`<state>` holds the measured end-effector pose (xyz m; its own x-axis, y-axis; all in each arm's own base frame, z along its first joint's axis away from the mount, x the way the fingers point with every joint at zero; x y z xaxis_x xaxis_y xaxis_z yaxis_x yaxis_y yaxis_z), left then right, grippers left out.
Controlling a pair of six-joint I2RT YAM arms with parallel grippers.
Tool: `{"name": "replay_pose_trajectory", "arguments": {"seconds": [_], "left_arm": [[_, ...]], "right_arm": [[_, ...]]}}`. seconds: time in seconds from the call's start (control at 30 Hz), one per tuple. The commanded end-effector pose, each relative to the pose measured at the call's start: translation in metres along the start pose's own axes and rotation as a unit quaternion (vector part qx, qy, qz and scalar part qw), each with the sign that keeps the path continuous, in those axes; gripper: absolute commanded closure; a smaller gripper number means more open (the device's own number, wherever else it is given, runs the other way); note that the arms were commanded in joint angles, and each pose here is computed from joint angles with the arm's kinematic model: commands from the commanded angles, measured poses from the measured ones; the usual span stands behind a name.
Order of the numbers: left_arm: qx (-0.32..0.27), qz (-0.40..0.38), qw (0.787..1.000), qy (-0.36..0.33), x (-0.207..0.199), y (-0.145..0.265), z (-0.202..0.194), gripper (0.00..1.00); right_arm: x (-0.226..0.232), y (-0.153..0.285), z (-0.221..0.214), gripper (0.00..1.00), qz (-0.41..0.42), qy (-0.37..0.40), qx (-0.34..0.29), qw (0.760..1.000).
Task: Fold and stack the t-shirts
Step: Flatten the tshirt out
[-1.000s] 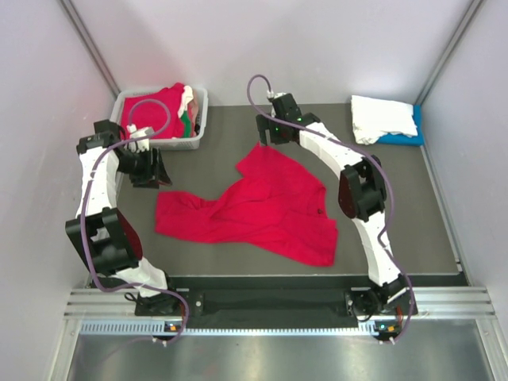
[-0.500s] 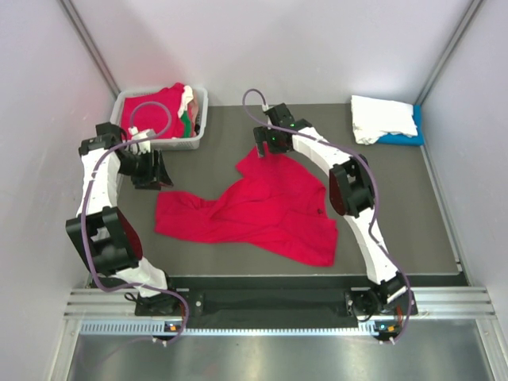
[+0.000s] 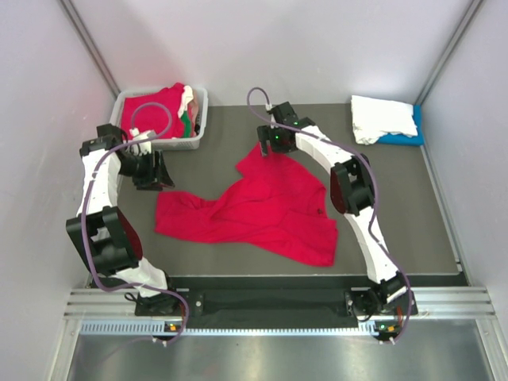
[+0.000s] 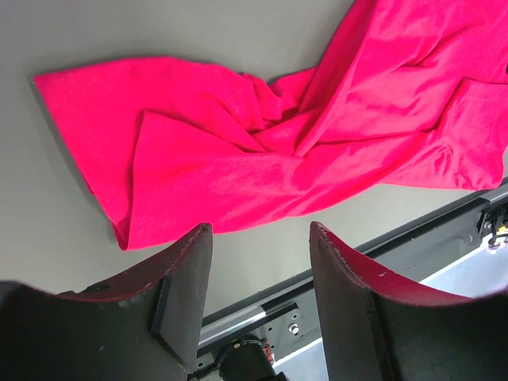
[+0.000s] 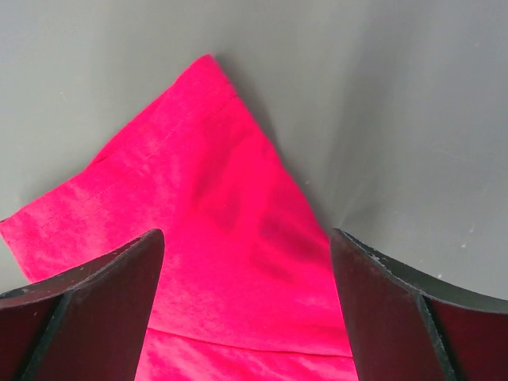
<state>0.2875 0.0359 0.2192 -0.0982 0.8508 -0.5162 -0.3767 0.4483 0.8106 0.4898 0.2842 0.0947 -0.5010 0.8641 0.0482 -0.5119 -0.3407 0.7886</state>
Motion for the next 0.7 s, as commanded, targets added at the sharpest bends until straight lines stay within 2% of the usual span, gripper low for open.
{"name": "replay_pose_trajectory", "arguments": {"seconds": [0.0,0.23,0.37,0.67], "left_arm": [[-0.02,-0.013,1.0,-0.017,-0.002,0.001,0.004,0.43],[-0.019,-0.015,1.0,-0.018,-0.003,0.0,0.003,0.43],[-0.021,-0.015,0.999,-0.019,-0.003,0.001,0.003,0.43],[-0.025,-0.02,0.999,-0.019,-0.005,0.003,0.006,0.43]], "right_arm": [[-0.016,0.008,0.014,0.15,-0.008,-0.006,-0.026,1.0],[-0.024,0.009,0.02,0.16,-0.012,-0.013,-0.034,0.999],[-0.019,0.0,0.011,0.32,0.004,-0.015,-0.018,1.0],[0.007,-0.005,0.0,0.27,0.011,0.009,-0.005,1.0]]}}
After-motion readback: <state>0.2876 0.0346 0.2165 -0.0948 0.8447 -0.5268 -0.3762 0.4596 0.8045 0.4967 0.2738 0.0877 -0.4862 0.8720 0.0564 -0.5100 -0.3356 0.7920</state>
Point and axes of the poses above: each gripper's point midway between its finger pads, its own y axis back along the fingers, its own x axis along the line the jaws close on, z = x × y, the point moved 6 cm from there along y, back along the fingers, and after that the axes turned 12 degrees about y, right-handed, at the moved point
